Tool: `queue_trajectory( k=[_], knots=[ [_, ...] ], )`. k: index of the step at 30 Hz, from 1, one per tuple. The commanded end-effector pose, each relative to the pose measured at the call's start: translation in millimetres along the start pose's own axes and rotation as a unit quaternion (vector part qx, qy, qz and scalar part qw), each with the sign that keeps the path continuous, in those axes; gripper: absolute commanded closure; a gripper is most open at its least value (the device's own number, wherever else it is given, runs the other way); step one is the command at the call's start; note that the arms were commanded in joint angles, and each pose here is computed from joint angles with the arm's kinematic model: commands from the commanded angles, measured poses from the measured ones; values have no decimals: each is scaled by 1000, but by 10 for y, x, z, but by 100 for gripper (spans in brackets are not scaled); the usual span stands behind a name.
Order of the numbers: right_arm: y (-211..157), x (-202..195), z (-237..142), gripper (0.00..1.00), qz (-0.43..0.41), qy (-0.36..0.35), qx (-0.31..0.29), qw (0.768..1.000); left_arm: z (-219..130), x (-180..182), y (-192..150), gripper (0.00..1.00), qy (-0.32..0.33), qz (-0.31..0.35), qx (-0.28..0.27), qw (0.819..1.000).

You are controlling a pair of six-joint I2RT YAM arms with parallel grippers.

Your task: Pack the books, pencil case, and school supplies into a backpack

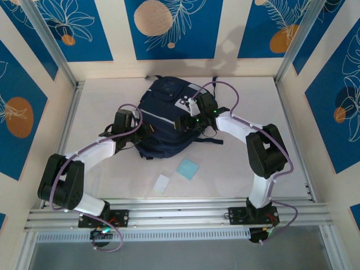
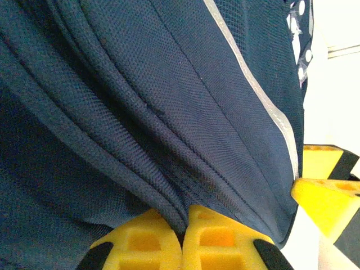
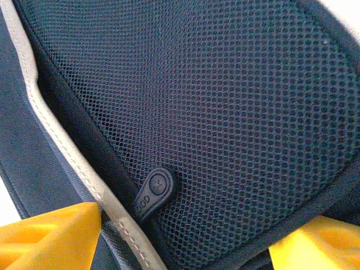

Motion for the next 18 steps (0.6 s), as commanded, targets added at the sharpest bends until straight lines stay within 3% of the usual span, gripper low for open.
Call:
queue_trajectory(
  k=[1, 10, 18],
  knots=[
    [-342, 421, -43, 24, -18, 55, 51, 997, 42, -167, 49, 100, -56, 17, -17, 998],
    [-638, 658, -139, 24, -35, 58, 84, 994, 36, -199, 101, 100, -57, 10, -40, 998],
    [-559, 335, -331, 25, 8, -6, 50, 999, -70, -202, 88, 98, -35, 37, -39, 998]
  ],
)
Point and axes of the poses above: each hand's point on the last joint's axis, 136 mm out from that joint toward the fingers, its own z axis out along the fingers, its own x axis along the line the jaws close on, y = z × x, the point moved 9 cm from there along -z, back along the fingers, and after that the axes turned 13 degrees about z, right-handed, at the moved point
